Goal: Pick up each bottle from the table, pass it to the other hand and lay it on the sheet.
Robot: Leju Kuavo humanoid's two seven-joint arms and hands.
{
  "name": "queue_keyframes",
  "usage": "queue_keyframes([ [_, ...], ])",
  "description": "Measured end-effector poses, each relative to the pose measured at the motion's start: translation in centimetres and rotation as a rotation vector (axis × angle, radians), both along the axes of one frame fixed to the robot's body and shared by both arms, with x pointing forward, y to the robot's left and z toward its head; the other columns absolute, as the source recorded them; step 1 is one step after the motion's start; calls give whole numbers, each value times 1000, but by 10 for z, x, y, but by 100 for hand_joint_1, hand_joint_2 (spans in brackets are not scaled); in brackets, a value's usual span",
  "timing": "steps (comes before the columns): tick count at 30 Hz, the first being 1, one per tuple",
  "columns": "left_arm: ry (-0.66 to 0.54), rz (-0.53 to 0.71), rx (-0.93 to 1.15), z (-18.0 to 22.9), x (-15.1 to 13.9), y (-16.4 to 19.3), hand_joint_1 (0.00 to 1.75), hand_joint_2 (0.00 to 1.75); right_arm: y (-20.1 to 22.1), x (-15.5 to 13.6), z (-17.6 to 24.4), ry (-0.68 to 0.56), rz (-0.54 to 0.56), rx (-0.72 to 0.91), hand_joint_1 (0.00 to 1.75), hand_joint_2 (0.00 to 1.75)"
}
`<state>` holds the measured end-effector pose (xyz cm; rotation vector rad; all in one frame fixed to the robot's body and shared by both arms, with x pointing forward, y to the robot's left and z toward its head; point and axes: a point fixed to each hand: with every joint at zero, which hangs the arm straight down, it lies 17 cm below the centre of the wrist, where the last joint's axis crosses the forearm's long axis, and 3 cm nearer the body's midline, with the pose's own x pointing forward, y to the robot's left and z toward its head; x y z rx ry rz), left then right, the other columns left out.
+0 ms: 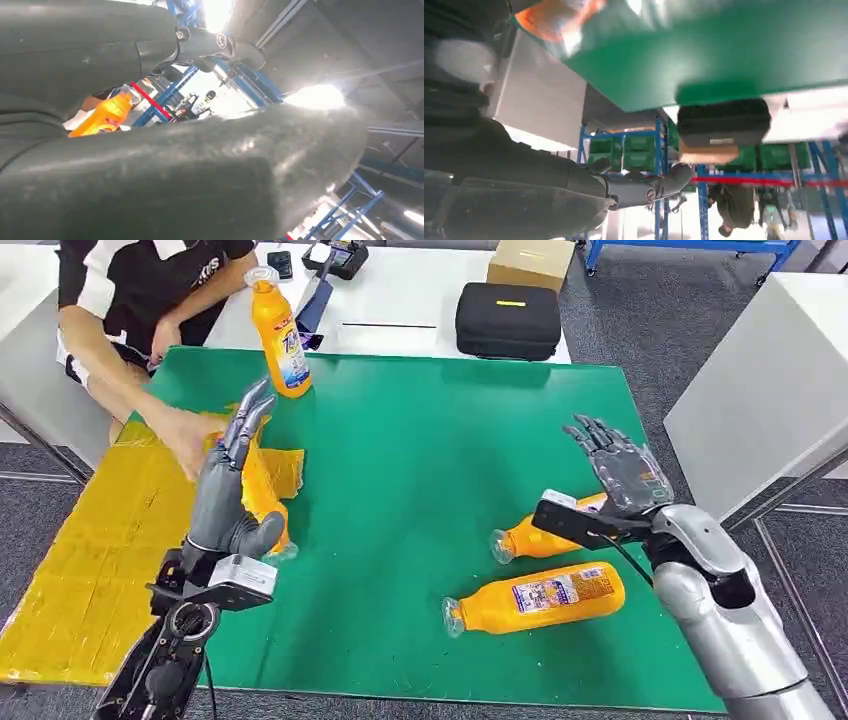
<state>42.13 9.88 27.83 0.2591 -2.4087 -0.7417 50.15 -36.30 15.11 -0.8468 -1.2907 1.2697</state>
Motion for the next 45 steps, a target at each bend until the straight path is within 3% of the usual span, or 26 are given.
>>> queue_keyframes([
  [11,28,-22,-21,0,3,-4,0,0,-67,24,-15,138,-50,-41,0,175],
  [20,58,-51,-47,3,11,-7,0,0,-91,18,-61,265,-99,-53,0,175],
  [30,85,-52,-62,1,19,-8,0,0,-96,-2,-104,389,-99,-16,0,175],
  [45,118,-55,-69,-4,26,-11,0,0,-90,-21,-151,482,-133,-9,0,175],
])
